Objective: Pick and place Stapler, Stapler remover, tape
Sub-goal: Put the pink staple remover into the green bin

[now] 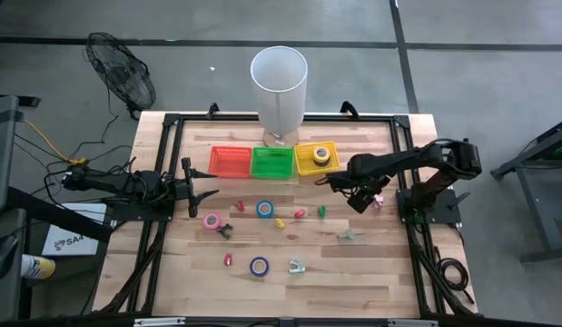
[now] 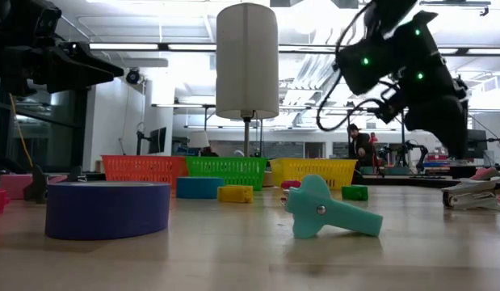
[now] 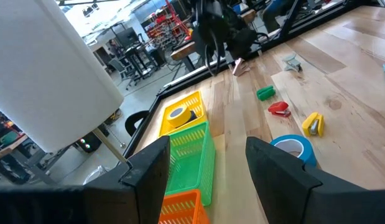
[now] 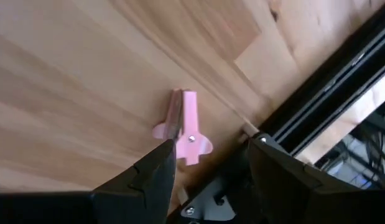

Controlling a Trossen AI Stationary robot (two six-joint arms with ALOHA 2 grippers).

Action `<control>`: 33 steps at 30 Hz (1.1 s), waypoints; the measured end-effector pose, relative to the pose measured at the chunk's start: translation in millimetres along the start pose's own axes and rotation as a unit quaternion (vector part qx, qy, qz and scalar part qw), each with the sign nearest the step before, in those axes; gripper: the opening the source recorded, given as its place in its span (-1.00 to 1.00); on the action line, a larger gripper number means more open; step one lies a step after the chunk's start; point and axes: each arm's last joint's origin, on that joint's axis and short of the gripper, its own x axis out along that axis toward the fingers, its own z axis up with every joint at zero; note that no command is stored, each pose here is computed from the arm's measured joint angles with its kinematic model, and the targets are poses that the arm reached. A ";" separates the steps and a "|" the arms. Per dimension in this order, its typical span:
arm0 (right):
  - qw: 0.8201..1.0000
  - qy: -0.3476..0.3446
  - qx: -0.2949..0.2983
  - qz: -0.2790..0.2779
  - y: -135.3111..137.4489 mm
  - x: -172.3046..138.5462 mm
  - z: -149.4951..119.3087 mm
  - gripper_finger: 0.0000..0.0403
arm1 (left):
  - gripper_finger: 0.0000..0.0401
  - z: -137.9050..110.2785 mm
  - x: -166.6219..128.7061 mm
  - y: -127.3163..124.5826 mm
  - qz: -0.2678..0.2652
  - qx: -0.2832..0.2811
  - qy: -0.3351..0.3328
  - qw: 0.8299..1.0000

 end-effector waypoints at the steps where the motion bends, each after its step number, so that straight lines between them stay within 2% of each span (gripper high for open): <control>1: 1.000 0.006 0.002 0.004 -0.7 3.3 0.4 -0.04 | 0.03 0.0 0.0 0.0 0.000 0.000 0.000 1.000; 6: 1.000 0.015 0.003 0.023 -3.6 16.2 4.8 -0.04 | 0.03 0.0 0.0 0.0 0.000 0.000 0.000 1.000; 15: 0.999 0.020 0.015 0.048 -8.2 21.0 11.6 -0.04 | 0.03 0.0 0.0 0.0 0.000 0.000 0.000 1.000; 33: 0.998 0.017 0.020 0.063 -5.7 27.4 12.2 -0.04 | 0.03 0.0 0.0 0.0 0.000 0.000 0.000 1.000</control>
